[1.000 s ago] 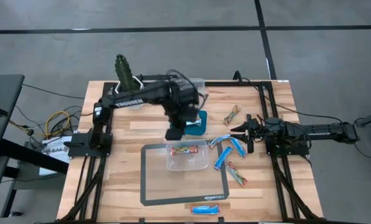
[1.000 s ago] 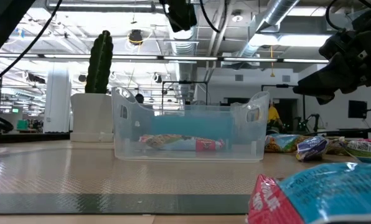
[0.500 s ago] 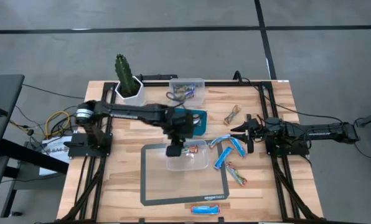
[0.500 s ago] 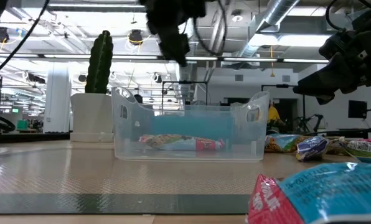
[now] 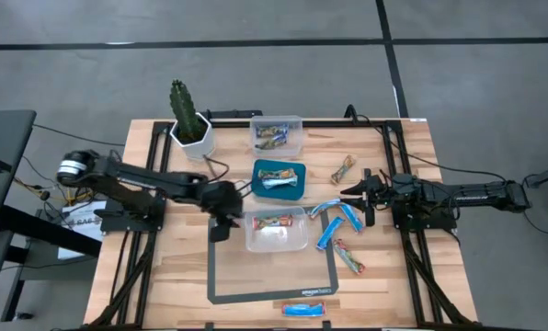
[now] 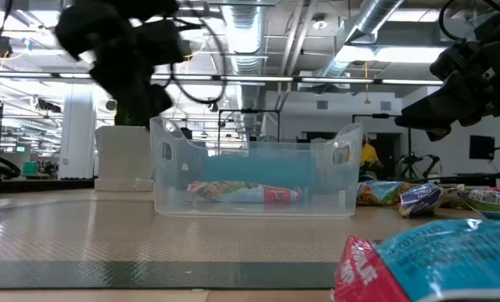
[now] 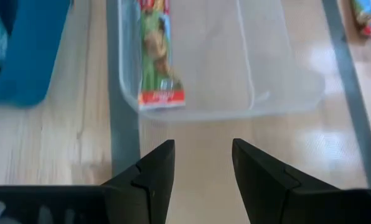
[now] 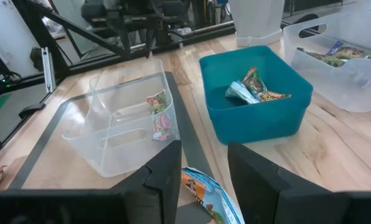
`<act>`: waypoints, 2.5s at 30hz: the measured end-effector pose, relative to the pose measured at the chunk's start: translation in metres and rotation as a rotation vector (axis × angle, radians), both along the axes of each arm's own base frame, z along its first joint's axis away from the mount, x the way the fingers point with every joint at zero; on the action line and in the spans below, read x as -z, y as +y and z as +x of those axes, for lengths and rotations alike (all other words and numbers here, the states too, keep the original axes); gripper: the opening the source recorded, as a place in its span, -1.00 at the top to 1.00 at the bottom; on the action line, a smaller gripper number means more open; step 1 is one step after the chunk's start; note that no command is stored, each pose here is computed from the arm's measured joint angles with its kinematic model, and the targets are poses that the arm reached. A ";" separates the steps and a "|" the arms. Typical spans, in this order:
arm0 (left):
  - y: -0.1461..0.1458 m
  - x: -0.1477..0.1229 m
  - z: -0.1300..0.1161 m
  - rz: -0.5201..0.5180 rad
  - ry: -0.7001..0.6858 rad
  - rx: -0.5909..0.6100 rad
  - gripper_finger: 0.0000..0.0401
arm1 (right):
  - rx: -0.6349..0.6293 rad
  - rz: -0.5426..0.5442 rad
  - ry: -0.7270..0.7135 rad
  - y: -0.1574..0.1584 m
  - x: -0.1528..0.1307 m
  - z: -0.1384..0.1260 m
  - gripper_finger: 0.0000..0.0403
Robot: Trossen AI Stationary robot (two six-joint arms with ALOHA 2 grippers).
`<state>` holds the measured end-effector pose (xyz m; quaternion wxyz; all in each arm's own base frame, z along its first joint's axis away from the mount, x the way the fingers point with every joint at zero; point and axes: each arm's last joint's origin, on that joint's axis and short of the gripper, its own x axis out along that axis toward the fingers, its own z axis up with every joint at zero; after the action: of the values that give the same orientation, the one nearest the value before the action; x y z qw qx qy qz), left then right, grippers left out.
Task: Pick and place Granola Bars by type
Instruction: Put the red granola bar into the bottom transparent bin
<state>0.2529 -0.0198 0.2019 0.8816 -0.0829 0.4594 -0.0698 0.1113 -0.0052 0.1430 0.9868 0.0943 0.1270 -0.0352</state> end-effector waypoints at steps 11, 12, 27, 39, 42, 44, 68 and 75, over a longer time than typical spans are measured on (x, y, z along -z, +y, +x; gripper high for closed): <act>-0.008 0.023 -0.064 -0.049 -0.196 -0.033 0.24 | -0.001 0.000 -0.001 0.000 0.000 0.000 0.38; -0.007 0.023 -0.068 -0.052 -0.214 -0.033 0.24 | 0.000 0.000 0.000 0.000 0.000 0.000 0.38; 0.003 0.026 -0.116 0.033 -0.500 -0.122 0.24 | 0.000 0.000 -0.001 0.000 0.000 0.000 0.38; 0.005 0.024 -0.128 0.081 -0.757 -0.093 0.24 | 0.000 0.000 -0.001 0.000 0.000 0.000 0.38; 0.006 0.024 -0.129 0.091 -0.830 -0.087 0.24 | 0.000 0.000 -0.001 0.000 0.000 0.000 0.38; 0.006 0.026 -0.131 0.095 -0.859 -0.086 0.24 | -0.001 0.000 -0.001 0.000 0.000 0.000 0.38; 0.015 0.031 -0.153 0.170 -0.974 -0.195 0.24 | 0.000 0.000 0.000 0.000 0.000 0.000 0.38; 0.016 0.031 -0.155 0.201 -1.001 -0.192 0.24 | 0.000 0.000 -0.001 0.000 0.000 0.000 0.38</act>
<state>0.0977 -0.0041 0.1712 0.9994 0.0038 -0.0238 0.0246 0.1113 -0.0052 0.1431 0.9868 0.0944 0.1268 -0.0350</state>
